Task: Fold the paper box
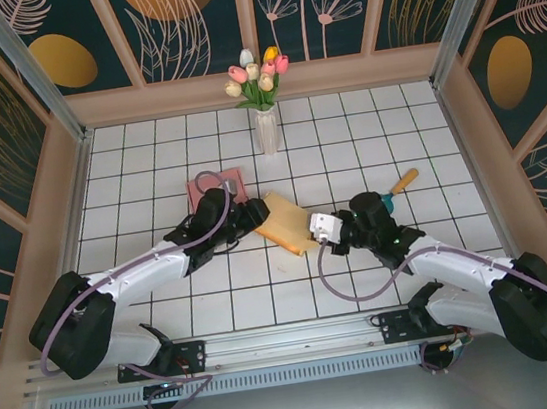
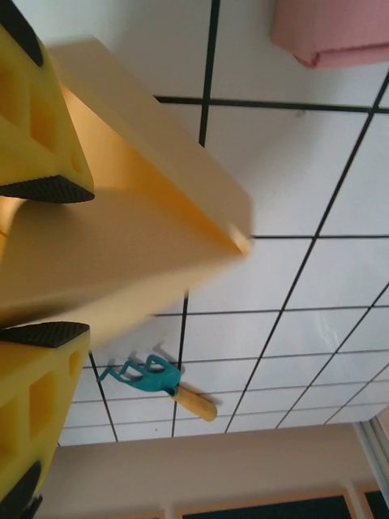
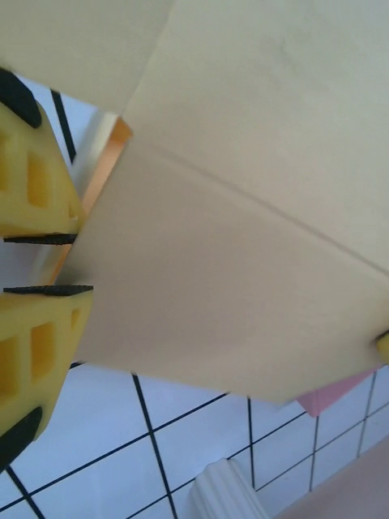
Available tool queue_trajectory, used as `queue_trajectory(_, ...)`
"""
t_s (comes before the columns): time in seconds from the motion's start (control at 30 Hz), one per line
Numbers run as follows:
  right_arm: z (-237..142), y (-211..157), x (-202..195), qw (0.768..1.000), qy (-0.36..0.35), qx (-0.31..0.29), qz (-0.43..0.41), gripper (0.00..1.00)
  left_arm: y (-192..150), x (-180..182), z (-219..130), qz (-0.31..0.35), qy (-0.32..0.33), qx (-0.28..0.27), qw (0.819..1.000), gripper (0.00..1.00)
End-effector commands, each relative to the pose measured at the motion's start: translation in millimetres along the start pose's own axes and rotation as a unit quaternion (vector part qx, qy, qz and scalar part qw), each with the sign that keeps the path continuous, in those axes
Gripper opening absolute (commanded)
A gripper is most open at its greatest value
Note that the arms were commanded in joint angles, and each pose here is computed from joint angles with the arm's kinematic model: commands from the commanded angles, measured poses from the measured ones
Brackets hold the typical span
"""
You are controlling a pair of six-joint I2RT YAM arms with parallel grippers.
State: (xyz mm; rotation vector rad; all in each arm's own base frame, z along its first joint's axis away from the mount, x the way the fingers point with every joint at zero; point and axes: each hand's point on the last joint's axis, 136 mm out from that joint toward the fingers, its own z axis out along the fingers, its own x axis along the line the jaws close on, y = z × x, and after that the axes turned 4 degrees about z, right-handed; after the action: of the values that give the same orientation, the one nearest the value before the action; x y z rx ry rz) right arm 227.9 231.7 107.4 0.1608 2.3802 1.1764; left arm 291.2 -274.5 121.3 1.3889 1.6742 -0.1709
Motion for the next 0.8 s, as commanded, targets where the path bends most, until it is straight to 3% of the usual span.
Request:
queue_trajectory(0.0,-1.9,17.6,-21.5,0.999,-0.028,0.019,-0.022,0.25,-20.6,16.8,-0.8,0.031,0.019,0.023,0.999,0.41)
queue_trajectory(0.27,6.7,0.6,-13.3,0.993,-0.002,0.101,-0.058,0.38,-20.4,31.0,-3.5,0.049,0.037,0.005,0.998,0.40)
queue_trajectory(0.4,6.0,0.6,-6.7,0.990,0.014,0.114,-0.080,0.42,-22.2,39.8,1.2,0.055,0.050,0.004,0.997,0.40)
queue_trajectory(0.6,-6.9,36.0,-6.0,0.995,0.016,0.053,-0.078,0.44,-25.1,51.8,6.4,0.060,0.066,0.003,0.996,0.39)
queue_trajectory(0.77,-26.9,86.6,-23.5,0.998,-0.028,-0.049,0.018,0.44,-27.0,59.5,3.1,0.059,0.074,-0.001,0.996,0.38)
